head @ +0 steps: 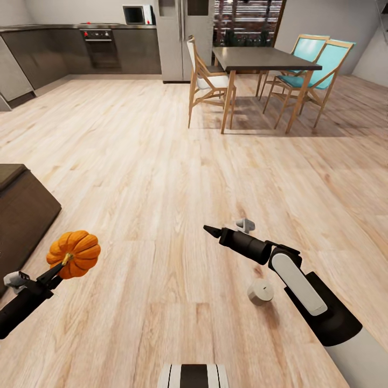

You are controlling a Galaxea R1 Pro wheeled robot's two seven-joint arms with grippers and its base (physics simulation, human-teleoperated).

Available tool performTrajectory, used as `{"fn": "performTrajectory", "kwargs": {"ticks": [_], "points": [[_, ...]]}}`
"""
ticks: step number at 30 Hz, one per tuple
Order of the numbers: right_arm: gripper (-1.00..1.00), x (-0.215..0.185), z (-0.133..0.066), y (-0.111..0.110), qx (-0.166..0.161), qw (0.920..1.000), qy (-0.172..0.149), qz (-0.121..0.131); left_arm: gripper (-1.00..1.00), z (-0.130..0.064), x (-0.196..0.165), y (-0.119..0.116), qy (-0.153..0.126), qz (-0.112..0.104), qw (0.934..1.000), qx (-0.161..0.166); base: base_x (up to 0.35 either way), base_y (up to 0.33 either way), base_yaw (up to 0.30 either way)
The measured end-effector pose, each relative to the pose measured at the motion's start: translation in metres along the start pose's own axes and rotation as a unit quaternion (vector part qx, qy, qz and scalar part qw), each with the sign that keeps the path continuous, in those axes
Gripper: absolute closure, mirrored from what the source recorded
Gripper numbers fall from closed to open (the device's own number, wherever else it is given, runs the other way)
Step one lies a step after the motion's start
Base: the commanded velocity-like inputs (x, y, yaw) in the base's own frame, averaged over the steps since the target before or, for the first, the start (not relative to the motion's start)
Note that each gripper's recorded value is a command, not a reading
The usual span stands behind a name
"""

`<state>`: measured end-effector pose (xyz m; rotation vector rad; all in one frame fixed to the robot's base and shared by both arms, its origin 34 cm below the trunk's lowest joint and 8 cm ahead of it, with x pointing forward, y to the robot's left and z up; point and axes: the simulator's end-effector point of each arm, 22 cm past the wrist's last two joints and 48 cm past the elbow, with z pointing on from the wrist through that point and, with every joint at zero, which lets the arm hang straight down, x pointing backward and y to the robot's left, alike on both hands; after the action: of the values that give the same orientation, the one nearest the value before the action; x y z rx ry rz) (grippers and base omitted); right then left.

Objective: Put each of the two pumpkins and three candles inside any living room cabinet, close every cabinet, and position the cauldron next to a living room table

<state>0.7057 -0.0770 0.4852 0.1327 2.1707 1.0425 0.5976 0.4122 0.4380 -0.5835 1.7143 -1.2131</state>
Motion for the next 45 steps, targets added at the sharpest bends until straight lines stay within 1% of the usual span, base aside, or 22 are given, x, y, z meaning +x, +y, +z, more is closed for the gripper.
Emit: {"fn": "performTrajectory", "kwargs": {"ticks": [4,6,7,10,45], "points": [[-1.00,0.000,0.000,0.000,0.001,1.0000,0.000,-0.001,1.00,0.000,-0.001,0.000,-0.001,0.000,1.0000,0.000,0.000,0.000,0.000],[-1.00,-0.003,-0.002,0.003,0.000,1.0000,-0.003,-0.003,1.00,0.000,-0.003,-0.004,-0.003,0.001,1.0000,0.004,0.000,0.000,0.000],[-1.00,-0.001,-0.002,-0.001,0.005,1.0000,0.001,-0.003,1.00,-0.001,-0.004,-0.006,-0.003,0.002,1.0000,0.005,0.000,0.000,0.000],[-1.00,-0.004,-0.005,0.002,0.005,1.0000,-0.001,-0.006,1.00,0.000,-0.007,-0.012,-0.007,0.005,0.9999,0.010,0.000,0.000,0.000],[-1.00,-0.052,-0.047,0.070,-0.022,0.9973,-0.049,-0.049,1.00,-0.006,-0.038,-0.082,-0.031,0.040,0.9966,0.064,0.000,0.000,0.000]]}}
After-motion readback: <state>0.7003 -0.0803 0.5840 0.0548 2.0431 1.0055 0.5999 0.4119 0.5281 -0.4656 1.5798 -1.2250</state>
